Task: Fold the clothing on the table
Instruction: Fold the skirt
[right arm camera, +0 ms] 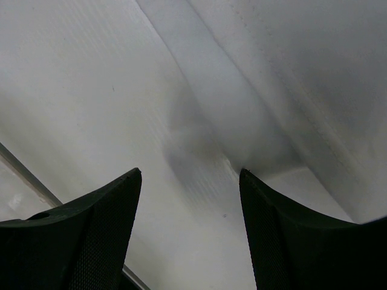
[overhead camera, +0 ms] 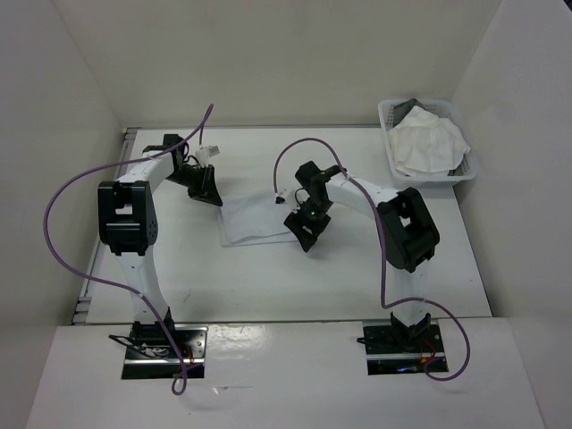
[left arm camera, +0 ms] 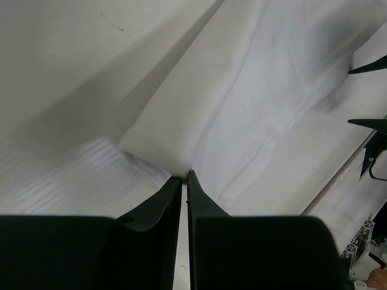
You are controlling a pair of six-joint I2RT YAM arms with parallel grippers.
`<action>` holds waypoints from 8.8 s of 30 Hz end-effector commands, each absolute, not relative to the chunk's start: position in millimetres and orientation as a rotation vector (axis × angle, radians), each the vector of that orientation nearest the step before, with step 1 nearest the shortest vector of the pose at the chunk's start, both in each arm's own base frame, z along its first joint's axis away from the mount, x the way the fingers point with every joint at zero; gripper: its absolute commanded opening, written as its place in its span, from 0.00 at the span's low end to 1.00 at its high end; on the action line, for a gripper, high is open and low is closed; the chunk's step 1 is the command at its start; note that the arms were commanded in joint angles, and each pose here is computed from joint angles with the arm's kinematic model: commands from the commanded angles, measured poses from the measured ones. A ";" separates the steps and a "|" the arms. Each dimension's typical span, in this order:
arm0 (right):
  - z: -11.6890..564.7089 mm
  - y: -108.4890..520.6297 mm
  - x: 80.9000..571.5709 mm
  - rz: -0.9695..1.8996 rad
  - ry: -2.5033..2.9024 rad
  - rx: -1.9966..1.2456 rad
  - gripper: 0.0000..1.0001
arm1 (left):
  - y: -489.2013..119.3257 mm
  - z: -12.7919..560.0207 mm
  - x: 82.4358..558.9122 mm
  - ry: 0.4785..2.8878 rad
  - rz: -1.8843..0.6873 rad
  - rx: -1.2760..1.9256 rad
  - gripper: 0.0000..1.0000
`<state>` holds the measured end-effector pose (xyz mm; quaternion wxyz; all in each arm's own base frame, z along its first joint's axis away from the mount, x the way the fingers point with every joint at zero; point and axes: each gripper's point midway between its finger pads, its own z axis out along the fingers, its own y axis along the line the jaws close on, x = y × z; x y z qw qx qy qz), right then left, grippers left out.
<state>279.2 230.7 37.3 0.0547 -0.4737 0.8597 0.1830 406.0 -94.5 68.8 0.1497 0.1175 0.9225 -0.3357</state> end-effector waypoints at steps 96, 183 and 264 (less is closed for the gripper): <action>0.9 228.1 275.1 0.529 2.634 -1.449 0.70 | -100.0 52.7 401.1 2.630 -1.186 0.279 0.40; 155.7 228.3 328.3 0.311 2.357 -1.276 0.77 | -105.6 137.6 387.1 2.501 -0.914 0.607 0.80; 84.8 150.1 367.2 0.716 2.607 -0.766 0.77 | -94.9 90.5 363.7 2.511 -0.900 0.747 0.71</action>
